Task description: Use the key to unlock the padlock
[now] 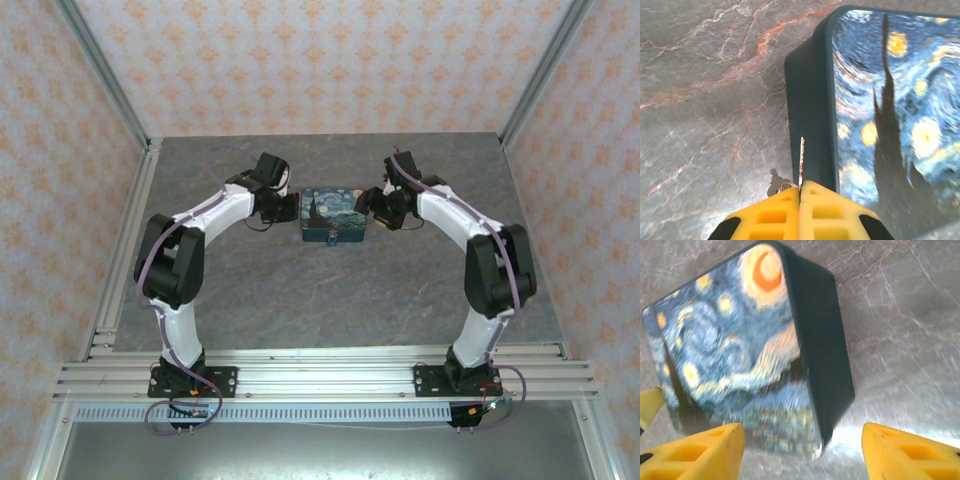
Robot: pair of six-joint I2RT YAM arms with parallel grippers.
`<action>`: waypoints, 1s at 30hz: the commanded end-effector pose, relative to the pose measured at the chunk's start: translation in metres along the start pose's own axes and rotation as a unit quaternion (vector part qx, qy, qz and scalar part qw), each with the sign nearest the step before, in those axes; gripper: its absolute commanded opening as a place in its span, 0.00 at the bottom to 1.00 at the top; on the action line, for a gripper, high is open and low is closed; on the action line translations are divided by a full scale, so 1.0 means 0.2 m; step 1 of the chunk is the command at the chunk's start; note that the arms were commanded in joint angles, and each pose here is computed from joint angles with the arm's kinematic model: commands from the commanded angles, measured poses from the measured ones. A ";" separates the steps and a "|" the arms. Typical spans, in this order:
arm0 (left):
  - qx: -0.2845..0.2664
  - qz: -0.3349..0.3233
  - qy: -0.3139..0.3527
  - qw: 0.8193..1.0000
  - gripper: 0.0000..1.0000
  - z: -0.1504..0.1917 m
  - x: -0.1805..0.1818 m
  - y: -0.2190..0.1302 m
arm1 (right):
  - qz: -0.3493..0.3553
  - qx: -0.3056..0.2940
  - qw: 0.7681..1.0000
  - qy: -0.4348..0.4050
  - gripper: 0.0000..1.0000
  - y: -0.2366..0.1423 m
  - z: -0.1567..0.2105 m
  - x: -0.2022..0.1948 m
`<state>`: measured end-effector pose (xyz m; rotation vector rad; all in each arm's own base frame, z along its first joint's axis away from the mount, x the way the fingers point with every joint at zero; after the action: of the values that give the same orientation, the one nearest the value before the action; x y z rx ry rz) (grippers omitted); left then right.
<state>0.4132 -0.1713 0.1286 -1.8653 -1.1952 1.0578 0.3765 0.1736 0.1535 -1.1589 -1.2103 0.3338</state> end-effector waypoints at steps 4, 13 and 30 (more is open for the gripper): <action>-0.035 0.005 0.014 0.999 0.00 0.08 0.02 -0.16 | 0.012 -0.080 0.993 -0.091 0.63 -0.13 0.20 0.02; -0.041 0.027 0.026 0.998 0.00 0.31 0.02 -0.27 | 0.033 -0.096 0.982 -0.157 0.59 0.10 0.53 0.04; -0.061 0.064 0.036 0.995 0.00 0.52 -0.01 -0.35 | 0.084 -0.137 0.971 -0.177 0.55 0.43 0.42 0.17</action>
<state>0.2928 -0.1372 0.1343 -2.0271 -1.1291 1.0463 0.3360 0.2801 0.0920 -1.4216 -1.4935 0.5315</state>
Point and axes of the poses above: each hand's point on the last joint's axis, 136 mm out from that joint toward the fingers, its own y axis out along the fingers, its own x axis along the line the jaws close on, z = x × y, the point moved 4 cm from there along -y, back along the fingers, and after that the axes turned 14 degrees about y, right-handed, at the moved point
